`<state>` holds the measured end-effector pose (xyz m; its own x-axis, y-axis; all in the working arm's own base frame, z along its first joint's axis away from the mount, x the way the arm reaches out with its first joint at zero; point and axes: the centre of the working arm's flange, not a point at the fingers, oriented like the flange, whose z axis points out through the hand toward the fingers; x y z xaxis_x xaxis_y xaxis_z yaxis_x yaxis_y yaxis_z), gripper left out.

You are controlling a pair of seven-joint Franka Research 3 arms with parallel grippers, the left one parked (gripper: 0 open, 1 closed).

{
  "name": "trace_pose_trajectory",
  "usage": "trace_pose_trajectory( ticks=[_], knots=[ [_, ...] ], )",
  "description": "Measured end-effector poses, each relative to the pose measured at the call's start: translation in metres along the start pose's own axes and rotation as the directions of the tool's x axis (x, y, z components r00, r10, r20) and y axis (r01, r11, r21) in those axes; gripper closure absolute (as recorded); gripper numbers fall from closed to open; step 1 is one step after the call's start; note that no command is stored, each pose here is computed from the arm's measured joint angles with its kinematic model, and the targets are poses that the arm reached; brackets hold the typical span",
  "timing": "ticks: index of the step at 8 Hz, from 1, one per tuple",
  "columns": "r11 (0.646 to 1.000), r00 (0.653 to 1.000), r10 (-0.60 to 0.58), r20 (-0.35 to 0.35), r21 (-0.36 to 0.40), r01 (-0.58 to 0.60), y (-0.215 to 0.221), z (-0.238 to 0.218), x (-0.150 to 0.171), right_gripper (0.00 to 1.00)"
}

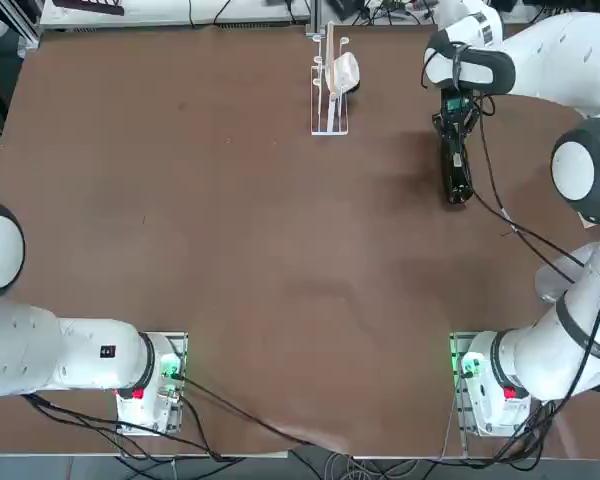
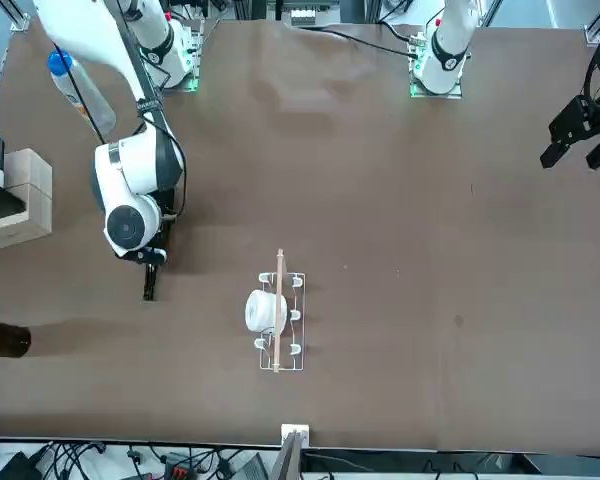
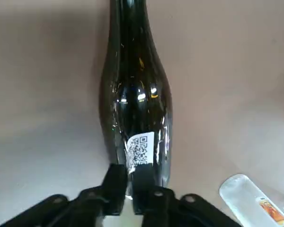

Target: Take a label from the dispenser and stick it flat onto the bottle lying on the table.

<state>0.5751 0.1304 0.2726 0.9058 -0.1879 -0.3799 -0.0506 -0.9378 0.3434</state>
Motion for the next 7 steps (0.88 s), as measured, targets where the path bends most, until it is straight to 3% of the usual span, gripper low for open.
trace_pose_trajectory(
  ticks=[1,2,3,7],
  knots=[
    [1.0,1.0,0.0,0.0,0.0,0.0,-0.0001,0.0,0.0001,0.69],
    [1.0,1.0,0.001,0.0,0.0,-0.001,-0.0002,0.0002,0.0002,0.67],
    [1.0,1.0,0.002,0.0,0.0,-0.002,-0.0003,0.0004,0.0004,0.49],
    [1.0,1.0,0.004,-0.006,0.03,-0.003,-0.01,-0.0071,0.0071,0.32]
  ],
)
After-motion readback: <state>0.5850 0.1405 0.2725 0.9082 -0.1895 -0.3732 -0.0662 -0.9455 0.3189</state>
